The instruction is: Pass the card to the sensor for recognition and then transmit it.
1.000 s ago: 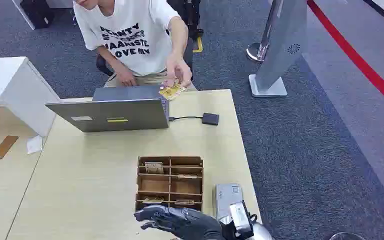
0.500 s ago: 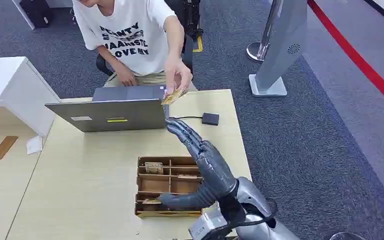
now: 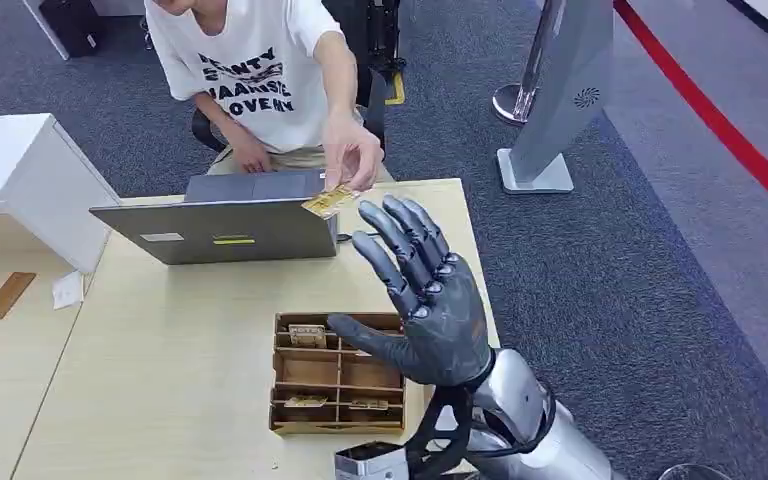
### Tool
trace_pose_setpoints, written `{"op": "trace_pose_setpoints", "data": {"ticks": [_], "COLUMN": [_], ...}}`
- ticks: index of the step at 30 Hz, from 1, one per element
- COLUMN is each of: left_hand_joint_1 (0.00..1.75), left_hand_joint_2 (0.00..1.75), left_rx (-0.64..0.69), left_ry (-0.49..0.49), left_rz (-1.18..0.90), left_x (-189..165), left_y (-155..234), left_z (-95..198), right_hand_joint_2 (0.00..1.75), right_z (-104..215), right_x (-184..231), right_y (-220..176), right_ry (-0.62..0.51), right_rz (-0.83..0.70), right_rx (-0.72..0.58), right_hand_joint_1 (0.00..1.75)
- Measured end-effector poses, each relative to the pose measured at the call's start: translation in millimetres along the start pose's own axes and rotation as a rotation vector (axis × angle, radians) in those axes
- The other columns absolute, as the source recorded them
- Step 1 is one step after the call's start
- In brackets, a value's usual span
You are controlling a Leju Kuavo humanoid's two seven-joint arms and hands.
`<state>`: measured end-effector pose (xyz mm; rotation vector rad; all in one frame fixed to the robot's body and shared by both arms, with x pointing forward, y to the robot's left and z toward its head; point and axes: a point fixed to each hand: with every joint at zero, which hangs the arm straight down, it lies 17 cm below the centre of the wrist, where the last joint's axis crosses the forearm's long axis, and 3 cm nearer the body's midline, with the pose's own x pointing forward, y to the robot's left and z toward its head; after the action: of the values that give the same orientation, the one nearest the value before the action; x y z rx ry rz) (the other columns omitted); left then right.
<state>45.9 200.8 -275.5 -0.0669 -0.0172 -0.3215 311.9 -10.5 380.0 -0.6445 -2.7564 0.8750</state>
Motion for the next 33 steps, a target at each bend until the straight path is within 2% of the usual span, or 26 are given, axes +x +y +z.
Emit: {"op": "trace_pose_setpoints", "data": {"ticks": [5,9,19,28,29,30,31,33], "left_hand_joint_1": [0.0,0.0,0.0,0.0,0.0,0.0,0.0,0.0], "left_hand_joint_2": [0.0,0.0,0.0,0.0,0.0,0.0,0.0,0.0], "left_rx": [0.0,-0.003,-0.005,-0.005,-0.005,-0.004,-0.004,-0.004], "left_ry": [0.003,0.007,0.013,0.015,0.014,0.014,0.013,0.012], "left_rz": [-0.01,-0.042,-0.104,-0.128,-0.128,-0.128,-0.129,-0.131], "left_x": [-0.8,-2.0,2.0,3.2,3.6,4.0,4.2,5.1], "left_y": [-0.2,-0.5,1.4,2.8,2.9,3.1,3.2,3.5], "left_z": [0.0,0.2,1.2,1.6,1.6,1.7,1.7,1.8], "right_hand_joint_2": [1.75,1.75,1.75,1.75,1.75,1.75,1.75,1.75], "right_z": [-4.4,-7.1,-8.1,-4.2,-4.1,-3.8,-3.6,-2.9], "right_x": [-6.8,-17.7,-90.1,-140.2,-142.2,-144.6,-146.4,-152.3], "right_y": [11.0,28.1,80.0,90.6,91.1,91.6,92.2,92.2], "right_ry": [-0.017,-0.023,0.017,0.079,0.08,0.083,0.085,0.097], "right_rz": [0.045,0.138,0.36,0.464,0.467,0.471,0.477,0.485], "right_rx": [0.032,0.099,0.281,0.354,0.357,0.361,0.364,0.367], "right_hand_joint_1": [0.0,0.0,0.0,0.0,0.1,1.68,1.75,1.75]}}
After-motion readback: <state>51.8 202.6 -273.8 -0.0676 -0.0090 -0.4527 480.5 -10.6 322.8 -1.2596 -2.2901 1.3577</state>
